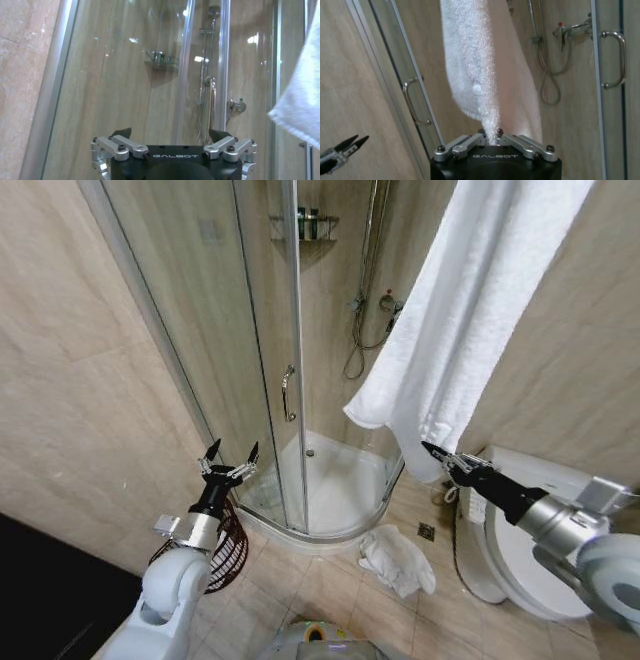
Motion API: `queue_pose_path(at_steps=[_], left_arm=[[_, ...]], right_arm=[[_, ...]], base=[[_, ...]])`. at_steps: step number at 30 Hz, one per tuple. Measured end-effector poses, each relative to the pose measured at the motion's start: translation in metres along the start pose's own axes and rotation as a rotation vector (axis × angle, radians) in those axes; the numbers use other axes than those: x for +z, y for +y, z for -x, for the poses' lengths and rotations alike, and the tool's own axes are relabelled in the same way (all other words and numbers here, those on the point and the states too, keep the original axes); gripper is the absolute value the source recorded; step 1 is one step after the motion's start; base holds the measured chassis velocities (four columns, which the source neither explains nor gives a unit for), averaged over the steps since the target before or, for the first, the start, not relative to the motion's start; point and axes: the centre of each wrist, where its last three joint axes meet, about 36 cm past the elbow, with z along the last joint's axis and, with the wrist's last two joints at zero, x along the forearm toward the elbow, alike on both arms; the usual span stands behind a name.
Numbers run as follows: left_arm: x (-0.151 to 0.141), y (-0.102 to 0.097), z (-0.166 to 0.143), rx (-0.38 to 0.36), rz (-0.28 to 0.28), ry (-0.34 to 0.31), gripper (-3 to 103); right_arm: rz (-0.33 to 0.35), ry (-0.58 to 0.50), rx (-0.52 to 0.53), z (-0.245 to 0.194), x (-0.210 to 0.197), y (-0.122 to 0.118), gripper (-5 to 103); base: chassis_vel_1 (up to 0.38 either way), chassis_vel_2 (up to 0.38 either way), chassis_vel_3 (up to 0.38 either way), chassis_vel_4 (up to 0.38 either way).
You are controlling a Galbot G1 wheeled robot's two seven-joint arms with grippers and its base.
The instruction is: Discard the used towel into the hamper.
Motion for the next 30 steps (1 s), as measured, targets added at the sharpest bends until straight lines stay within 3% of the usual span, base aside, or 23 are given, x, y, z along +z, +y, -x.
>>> queue_pose_path(at_steps=[7, 15, 22, 30], left_arm=[[-0.001, -0.002, 0.004, 0.015, -0.004, -0.008, 100], [0.001, -0.005, 0.007, 0.027, -0.013, -0.003, 100], [0.002, -0.010, 0.009, 0.040, -0.017, 0.003, 100], [0.003, -0.017, 0.012, 0.054, -0.021, 0.014, 100]], right_arm=[[0.049, 0.006, 0.036, -0.001, 0.016, 0.001, 2], [0.039, -0.035, 0.072, 0.001, 0.019, -0.002, 2], [0.059, -0.017, 0.152, 0.002, 0.049, -0.035, 2], [0.020, 0.008, 0.218, -0.001, 0.075, -0.066, 2]], base=[[0.000, 0.000, 0.000, 0.000], [0.000, 0.000, 0.000, 0.000], [0.000, 0.000, 0.000, 0.000], [0.000, 0.000, 0.000, 0.000]])
